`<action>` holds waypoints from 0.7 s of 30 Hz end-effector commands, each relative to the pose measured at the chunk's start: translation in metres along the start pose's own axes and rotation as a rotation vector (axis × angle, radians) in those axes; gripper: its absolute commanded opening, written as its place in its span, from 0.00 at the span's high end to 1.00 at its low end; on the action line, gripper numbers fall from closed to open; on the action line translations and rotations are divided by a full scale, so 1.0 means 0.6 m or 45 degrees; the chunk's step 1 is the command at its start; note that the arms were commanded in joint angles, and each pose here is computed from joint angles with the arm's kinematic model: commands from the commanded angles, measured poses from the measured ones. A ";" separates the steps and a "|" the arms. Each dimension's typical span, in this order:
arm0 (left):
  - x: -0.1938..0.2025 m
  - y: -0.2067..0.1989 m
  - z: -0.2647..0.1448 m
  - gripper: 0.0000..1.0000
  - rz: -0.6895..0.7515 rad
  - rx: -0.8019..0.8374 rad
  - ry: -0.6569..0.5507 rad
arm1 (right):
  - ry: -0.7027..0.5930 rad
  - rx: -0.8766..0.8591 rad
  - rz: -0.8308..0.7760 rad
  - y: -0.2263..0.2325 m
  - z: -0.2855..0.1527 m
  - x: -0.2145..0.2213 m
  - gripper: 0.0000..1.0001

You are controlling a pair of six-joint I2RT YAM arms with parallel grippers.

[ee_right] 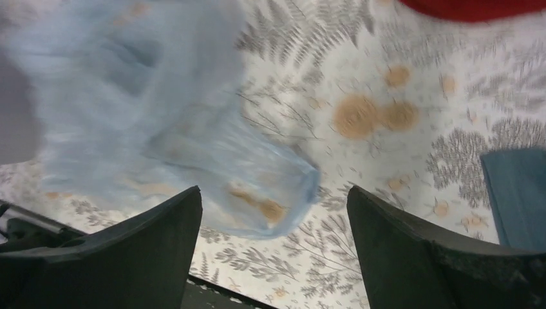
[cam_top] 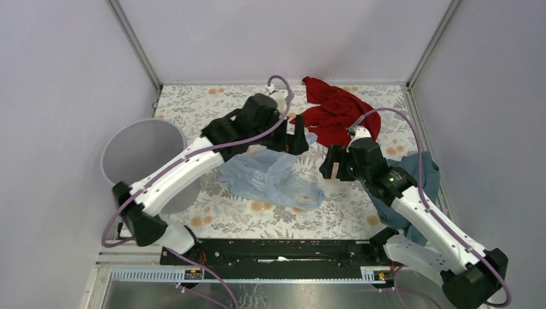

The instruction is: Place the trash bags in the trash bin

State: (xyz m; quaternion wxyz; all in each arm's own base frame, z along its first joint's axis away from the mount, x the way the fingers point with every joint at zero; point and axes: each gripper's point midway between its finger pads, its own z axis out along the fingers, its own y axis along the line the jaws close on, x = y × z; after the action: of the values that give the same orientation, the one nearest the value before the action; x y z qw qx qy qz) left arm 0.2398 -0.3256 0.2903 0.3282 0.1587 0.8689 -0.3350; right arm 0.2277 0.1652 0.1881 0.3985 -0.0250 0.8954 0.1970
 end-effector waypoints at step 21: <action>-0.007 0.025 0.128 0.27 0.436 -0.531 0.002 | 0.370 -0.271 0.541 0.000 0.074 0.161 0.08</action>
State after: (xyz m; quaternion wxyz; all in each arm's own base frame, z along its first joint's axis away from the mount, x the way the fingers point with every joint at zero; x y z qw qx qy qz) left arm 0.2696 -0.3708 0.2204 0.3619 0.2502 0.8916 -0.1072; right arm 0.1802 0.1854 0.0759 0.1886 0.0929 0.9190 0.3336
